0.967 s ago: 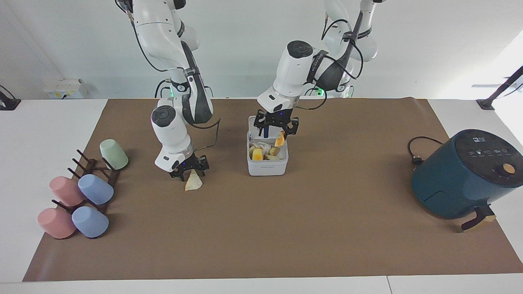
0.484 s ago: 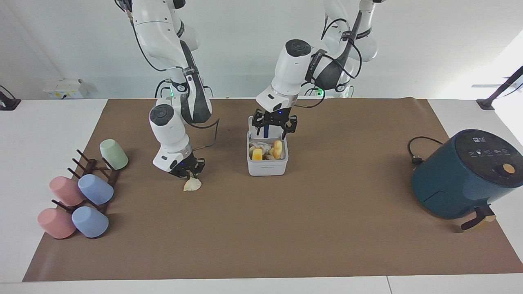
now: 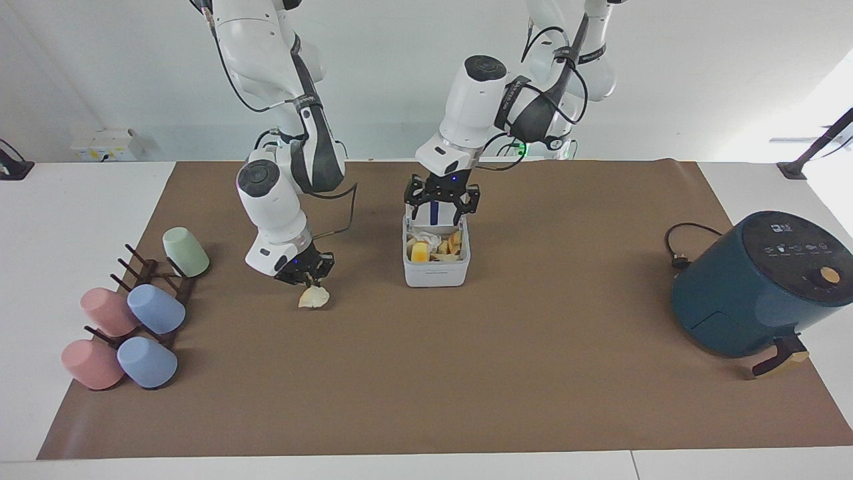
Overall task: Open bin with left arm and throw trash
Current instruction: 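Withdraw the left gripper while the right gripper carries bread toward the bin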
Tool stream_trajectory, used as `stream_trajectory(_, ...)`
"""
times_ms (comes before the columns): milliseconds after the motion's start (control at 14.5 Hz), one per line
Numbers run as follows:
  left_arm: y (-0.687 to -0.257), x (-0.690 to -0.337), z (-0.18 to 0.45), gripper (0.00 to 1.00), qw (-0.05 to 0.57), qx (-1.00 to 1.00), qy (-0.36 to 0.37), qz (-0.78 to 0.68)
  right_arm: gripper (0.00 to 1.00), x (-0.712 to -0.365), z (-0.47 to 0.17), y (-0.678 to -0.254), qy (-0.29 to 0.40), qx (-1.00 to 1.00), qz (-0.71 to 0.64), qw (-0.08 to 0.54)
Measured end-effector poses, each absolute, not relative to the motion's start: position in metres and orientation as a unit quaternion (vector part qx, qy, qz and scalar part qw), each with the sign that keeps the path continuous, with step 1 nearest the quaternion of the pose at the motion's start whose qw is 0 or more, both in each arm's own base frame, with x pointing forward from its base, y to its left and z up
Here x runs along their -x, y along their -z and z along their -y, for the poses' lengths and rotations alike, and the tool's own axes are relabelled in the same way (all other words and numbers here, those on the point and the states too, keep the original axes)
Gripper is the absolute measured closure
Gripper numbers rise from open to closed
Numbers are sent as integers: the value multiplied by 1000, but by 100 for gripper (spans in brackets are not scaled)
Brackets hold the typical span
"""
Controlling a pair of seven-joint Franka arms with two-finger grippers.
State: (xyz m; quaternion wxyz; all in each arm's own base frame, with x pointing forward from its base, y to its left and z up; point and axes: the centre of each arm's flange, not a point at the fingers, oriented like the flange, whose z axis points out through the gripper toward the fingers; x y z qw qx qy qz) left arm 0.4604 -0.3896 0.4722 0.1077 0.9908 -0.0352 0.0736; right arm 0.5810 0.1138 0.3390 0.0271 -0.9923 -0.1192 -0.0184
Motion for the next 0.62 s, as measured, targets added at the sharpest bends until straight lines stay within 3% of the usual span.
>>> stream_trajectory(346, -530, -499, 243, 0, 71, -996, -35, 29, 87, -592, -139, -411, 13, 995, 87, 42)
stream_trajectory(622, -550, -513, 184, 0, 68, -997, -38, 28, 87, -587, -244, -464, 36, 996, 12, 86)
